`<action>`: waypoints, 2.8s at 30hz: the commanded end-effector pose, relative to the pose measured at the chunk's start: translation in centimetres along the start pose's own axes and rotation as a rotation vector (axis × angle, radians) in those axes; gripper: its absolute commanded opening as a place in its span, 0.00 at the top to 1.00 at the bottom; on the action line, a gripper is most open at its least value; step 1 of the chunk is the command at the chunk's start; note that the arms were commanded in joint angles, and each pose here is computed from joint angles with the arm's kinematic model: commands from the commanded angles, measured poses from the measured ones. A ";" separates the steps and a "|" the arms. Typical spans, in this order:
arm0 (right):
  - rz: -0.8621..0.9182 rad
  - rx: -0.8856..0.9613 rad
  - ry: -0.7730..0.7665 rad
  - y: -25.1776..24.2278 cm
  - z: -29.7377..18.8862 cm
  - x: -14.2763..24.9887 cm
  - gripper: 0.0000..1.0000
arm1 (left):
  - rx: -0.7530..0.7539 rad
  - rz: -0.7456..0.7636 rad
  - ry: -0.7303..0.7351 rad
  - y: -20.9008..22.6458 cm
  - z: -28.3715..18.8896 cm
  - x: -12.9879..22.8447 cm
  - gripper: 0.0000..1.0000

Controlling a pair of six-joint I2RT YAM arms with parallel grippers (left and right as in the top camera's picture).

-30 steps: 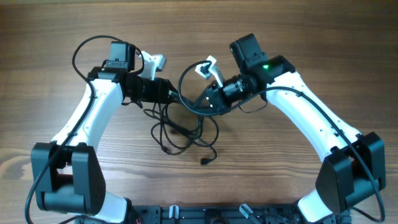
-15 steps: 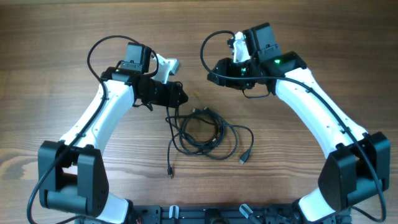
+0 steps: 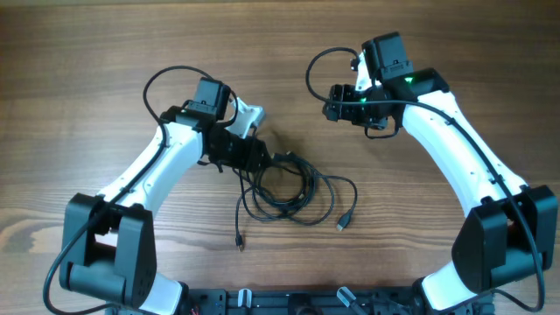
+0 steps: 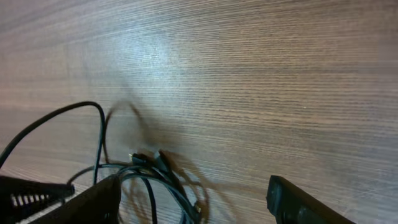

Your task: Untangle cables

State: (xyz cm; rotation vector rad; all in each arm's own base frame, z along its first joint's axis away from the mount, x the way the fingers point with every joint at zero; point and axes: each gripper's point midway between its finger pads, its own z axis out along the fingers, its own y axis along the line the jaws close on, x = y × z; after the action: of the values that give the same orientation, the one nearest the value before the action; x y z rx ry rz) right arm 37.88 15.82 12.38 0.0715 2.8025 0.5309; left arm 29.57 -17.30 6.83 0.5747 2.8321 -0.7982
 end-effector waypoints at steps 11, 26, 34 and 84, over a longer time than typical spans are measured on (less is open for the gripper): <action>-0.061 0.000 -0.035 0.4 -1.1 -0.7 0.23 | -0.198 0.179 0.011 1.5 4.1 0.8 0.42; -0.077 -0.001 -0.039 0.4 -1.1 -0.8 0.23 | -0.223 0.073 -0.336 -3.6 -6.8 -8.0 0.96; -0.321 -0.373 -0.029 7.0 -2.9 0.0 0.36 | -0.187 0.168 -0.757 -11.7 -22.6 -10.2 0.96; -0.410 -0.345 -0.517 14.7 -14.6 -3.1 0.96 | -0.440 -0.376 -0.876 -5.8 -28.0 -3.6 0.96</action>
State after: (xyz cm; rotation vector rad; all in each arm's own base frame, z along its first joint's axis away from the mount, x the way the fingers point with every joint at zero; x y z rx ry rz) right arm 36.09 25.63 29.02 -0.4519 2.1679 0.8291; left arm 28.45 -8.75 35.50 -0.2878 2.1212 -0.3896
